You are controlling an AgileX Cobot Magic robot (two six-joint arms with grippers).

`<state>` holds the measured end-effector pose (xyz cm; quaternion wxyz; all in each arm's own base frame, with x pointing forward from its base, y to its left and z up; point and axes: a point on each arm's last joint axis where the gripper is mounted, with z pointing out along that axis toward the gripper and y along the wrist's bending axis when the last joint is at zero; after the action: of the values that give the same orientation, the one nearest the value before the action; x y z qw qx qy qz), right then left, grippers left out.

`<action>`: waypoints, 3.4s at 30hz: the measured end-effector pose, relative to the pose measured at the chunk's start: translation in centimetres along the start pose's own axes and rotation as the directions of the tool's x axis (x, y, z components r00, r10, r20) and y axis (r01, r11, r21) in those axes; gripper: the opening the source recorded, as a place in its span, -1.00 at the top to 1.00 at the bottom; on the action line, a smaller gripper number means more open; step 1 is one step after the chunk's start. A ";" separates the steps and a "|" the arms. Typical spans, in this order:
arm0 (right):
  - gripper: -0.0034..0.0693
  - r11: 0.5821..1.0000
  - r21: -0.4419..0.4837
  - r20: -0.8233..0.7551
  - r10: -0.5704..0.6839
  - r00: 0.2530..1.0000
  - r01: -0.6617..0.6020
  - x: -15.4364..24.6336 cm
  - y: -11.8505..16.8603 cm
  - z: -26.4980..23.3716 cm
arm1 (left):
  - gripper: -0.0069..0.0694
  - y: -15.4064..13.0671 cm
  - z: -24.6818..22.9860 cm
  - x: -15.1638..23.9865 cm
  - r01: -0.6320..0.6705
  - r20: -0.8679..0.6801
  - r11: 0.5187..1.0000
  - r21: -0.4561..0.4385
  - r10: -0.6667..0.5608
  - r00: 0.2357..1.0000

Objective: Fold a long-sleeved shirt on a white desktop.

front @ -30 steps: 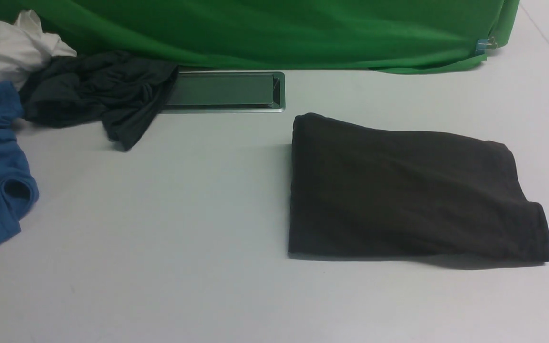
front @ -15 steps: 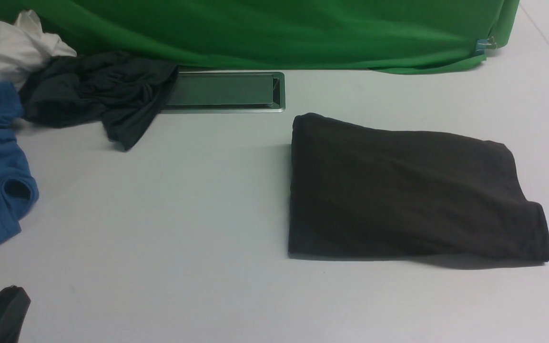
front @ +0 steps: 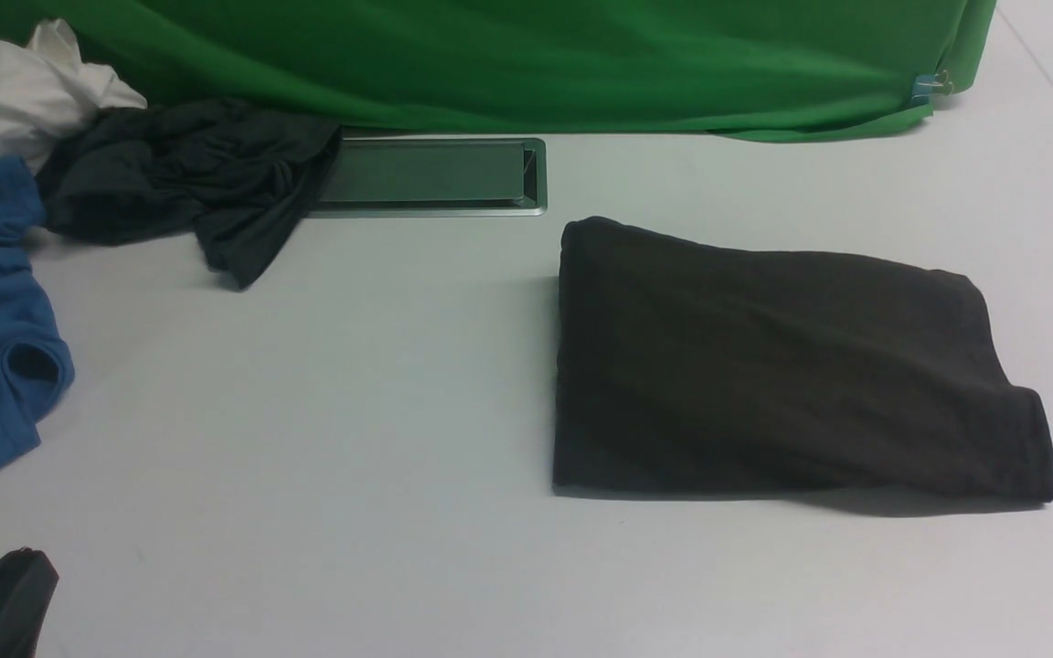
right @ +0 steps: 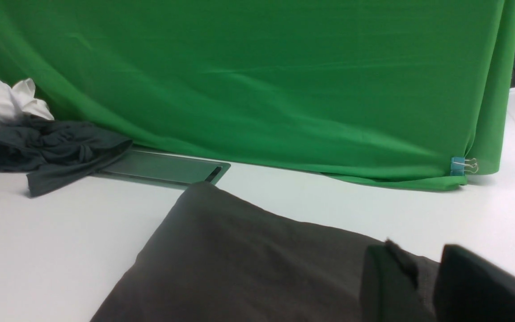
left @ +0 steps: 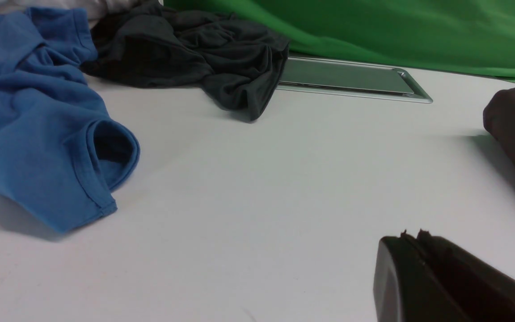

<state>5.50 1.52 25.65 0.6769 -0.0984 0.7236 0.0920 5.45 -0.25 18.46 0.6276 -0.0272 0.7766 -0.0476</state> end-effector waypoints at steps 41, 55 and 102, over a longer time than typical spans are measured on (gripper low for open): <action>0.25 0.937 0.348 -0.097 0.056 0.994 -0.019 6.9 -2.0 -0.1 | 0.77 0.0 0.0 0.0 0.000 0.000 1.000 0.000 0.000 1.000; 0.25 0.937 0.348 -0.096 0.059 0.994 -0.022 6.9 -2.0 -0.1 | 0.77 0.0 0.0 0.0 0.000 0.000 1.000 0.000 0.000 1.000; 0.25 0.937 0.348 -0.095 0.060 0.994 -0.023 6.9 -2.0 -0.1 | 0.77 0.0 0.0 0.0 0.000 0.000 1.000 0.000 0.000 1.000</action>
<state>5.51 -0.54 18.76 0.6428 0.0327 0.7648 -0.0277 5.45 -0.25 18.45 0.6275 -0.0273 0.7767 -0.0474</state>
